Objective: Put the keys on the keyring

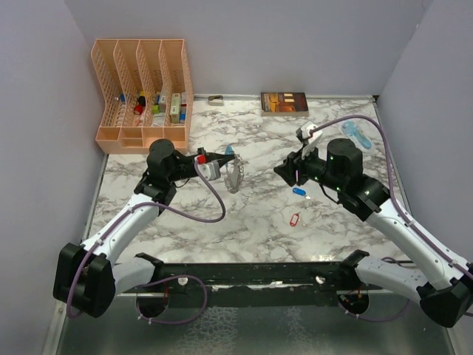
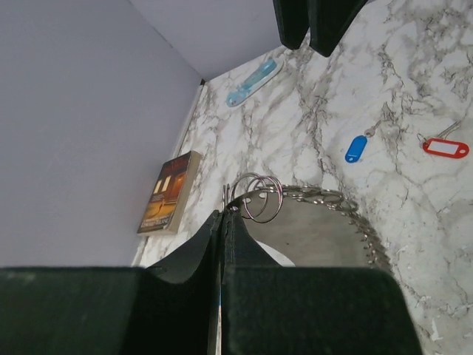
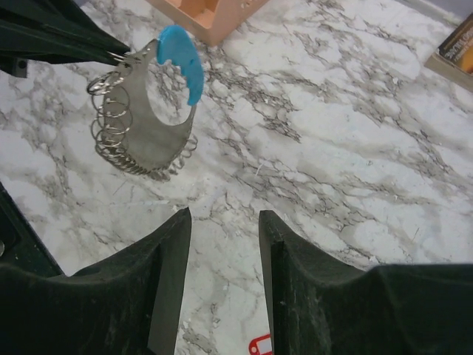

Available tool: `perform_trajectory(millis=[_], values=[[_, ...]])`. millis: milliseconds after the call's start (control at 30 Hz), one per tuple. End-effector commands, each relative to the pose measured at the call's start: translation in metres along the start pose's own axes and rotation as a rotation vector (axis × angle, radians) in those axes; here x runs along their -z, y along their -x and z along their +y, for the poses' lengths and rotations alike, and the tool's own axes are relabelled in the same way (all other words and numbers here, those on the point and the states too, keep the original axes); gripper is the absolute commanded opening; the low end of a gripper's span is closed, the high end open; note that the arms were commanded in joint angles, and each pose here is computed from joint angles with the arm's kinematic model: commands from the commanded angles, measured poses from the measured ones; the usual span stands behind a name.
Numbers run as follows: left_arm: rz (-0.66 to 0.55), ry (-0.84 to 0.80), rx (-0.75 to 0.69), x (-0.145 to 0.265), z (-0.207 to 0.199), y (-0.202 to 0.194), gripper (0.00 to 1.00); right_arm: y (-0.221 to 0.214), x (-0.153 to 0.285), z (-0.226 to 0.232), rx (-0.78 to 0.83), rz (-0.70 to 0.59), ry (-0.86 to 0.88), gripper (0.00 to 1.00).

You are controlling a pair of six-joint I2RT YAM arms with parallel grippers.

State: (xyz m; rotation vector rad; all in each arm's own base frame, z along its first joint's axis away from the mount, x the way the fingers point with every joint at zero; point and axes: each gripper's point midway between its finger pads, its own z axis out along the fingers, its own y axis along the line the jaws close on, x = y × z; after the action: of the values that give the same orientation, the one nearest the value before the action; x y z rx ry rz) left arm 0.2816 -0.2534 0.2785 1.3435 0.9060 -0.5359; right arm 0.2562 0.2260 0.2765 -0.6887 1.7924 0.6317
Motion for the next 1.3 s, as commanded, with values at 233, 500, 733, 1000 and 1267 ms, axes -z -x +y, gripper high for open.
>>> perform_trajectory(millis=[233,500,733,1000,1267], values=[[-0.169,0.178,0.048,0.007,0.019,0.037,0.00,-0.074,0.010,-0.047,-0.277,0.403,-0.390,0.42],[-0.264,0.275,0.134,0.010,0.034,0.050,0.00,-0.144,0.031,-0.052,-0.435,0.762,-0.607,0.43],[-0.311,0.322,0.200,0.013,0.036,0.052,0.00,-0.174,0.032,-0.070,-0.443,0.804,-0.664,0.42],[-0.302,0.341,0.246,0.017,0.030,0.047,0.00,-0.202,0.018,-0.106,-0.390,0.870,-0.701,0.38],[-0.287,0.355,0.255,0.018,0.031,0.043,0.00,-0.208,-0.004,-0.115,-0.371,0.855,-0.635,0.33]])
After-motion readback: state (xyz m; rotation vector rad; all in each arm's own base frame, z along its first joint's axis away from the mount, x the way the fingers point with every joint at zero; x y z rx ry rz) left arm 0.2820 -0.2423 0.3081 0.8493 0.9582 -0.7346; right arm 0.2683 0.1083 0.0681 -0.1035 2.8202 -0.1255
